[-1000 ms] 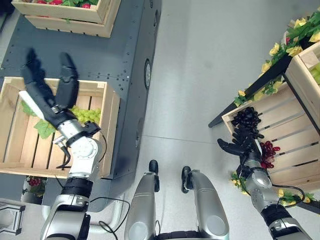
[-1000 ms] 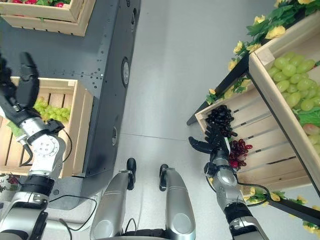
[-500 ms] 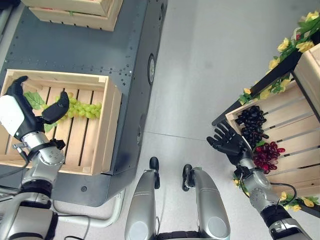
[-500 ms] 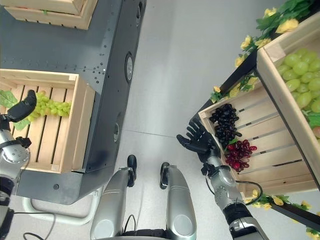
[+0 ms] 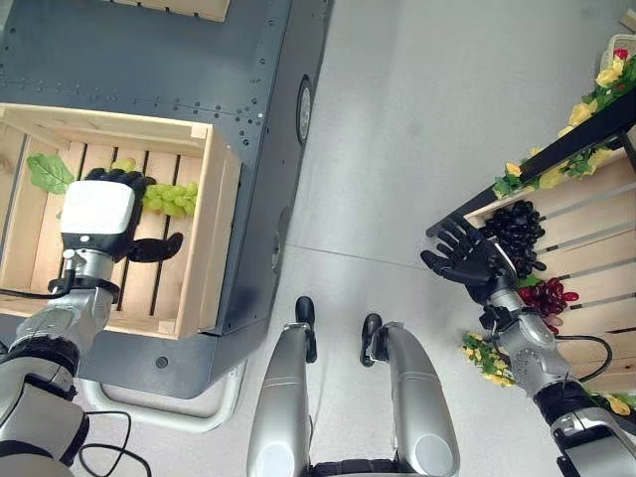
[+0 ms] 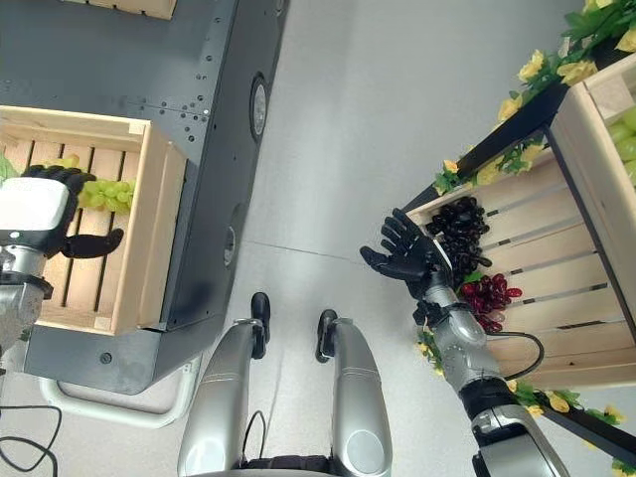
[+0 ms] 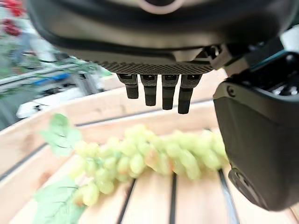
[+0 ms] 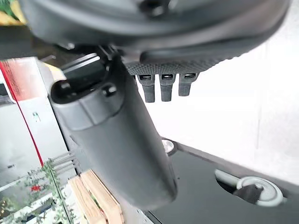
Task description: Pick up the fruits from the basket on one side to the basket on the other side
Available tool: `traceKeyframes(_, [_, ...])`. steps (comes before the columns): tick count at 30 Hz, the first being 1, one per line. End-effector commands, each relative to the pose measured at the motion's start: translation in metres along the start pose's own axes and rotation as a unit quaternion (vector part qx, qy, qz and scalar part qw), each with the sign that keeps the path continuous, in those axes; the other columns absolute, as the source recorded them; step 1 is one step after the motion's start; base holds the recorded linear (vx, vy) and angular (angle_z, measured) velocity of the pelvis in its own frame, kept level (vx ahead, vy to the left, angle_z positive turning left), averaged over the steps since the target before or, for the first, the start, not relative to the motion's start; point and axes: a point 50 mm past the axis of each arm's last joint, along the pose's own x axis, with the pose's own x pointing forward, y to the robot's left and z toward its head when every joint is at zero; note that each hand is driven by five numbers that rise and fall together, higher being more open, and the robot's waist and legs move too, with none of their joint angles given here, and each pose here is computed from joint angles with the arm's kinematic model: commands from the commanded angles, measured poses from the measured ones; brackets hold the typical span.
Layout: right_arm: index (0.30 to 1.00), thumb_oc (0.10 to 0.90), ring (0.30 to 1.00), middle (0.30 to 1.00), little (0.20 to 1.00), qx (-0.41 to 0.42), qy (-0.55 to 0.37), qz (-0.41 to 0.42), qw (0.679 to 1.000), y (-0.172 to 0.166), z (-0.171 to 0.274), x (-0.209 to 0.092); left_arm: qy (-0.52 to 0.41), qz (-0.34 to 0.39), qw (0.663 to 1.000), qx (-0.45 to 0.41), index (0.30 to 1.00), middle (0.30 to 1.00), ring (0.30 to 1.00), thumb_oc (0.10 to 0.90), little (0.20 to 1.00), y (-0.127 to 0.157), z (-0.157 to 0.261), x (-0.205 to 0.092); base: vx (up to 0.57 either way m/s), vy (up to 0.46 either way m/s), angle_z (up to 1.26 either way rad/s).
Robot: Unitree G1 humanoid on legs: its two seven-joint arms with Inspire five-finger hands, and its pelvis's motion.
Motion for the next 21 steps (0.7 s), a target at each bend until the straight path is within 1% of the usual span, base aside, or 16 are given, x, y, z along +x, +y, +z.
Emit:
traceKeyframes(1, [0.900,0.800,0.900,0.900,0.900,-0.012,-0.079,0.038,0.996,-0.009,0.040,0.000,0.033,0.071,0.995,0.067,0.900,0.900,0.900,0.800,0.900,0.047,-0.029,0.022,-0.03,0.031,0.05])
traceKeyframes(7, [0.900,0.800,0.900,0.900,0.900,-0.005,-0.080,0.034,0.996,-0.012,0.042,0.000,0.021,0.066,0.990,0.125,0.900,0.900,0.900,0.800,0.900,0.055,-0.027,0.031,-0.03,0.025,0.07])
traceKeyframes(11, [0.900,0.800,0.900,0.900,0.900,-0.001,-0.081,0.032,0.996,-0.016,0.043,0.000,0.054,0.075,0.983,0.160,0.900,0.900,0.900,0.800,0.900,0.068,-0.033,0.040,-0.02,0.014,0.01])
traceKeyframes(14, [0.900,0.800,0.900,0.900,0.900,0.003,-0.080,0.034,0.996,-0.015,0.041,-0.001,0.084,0.083,0.978,0.170,0.900,0.900,0.900,0.800,0.900,0.075,-0.038,0.044,-0.02,0.010,0.02])
traceKeyframes(21, [0.900,0.800,0.900,0.900,0.900,0.017,-0.073,0.035,0.997,-0.014,0.033,-0.004,0.111,0.104,0.970,0.190,0.900,0.900,0.900,0.800,0.900,0.087,-0.042,0.049,0.00,0.001,0.00])
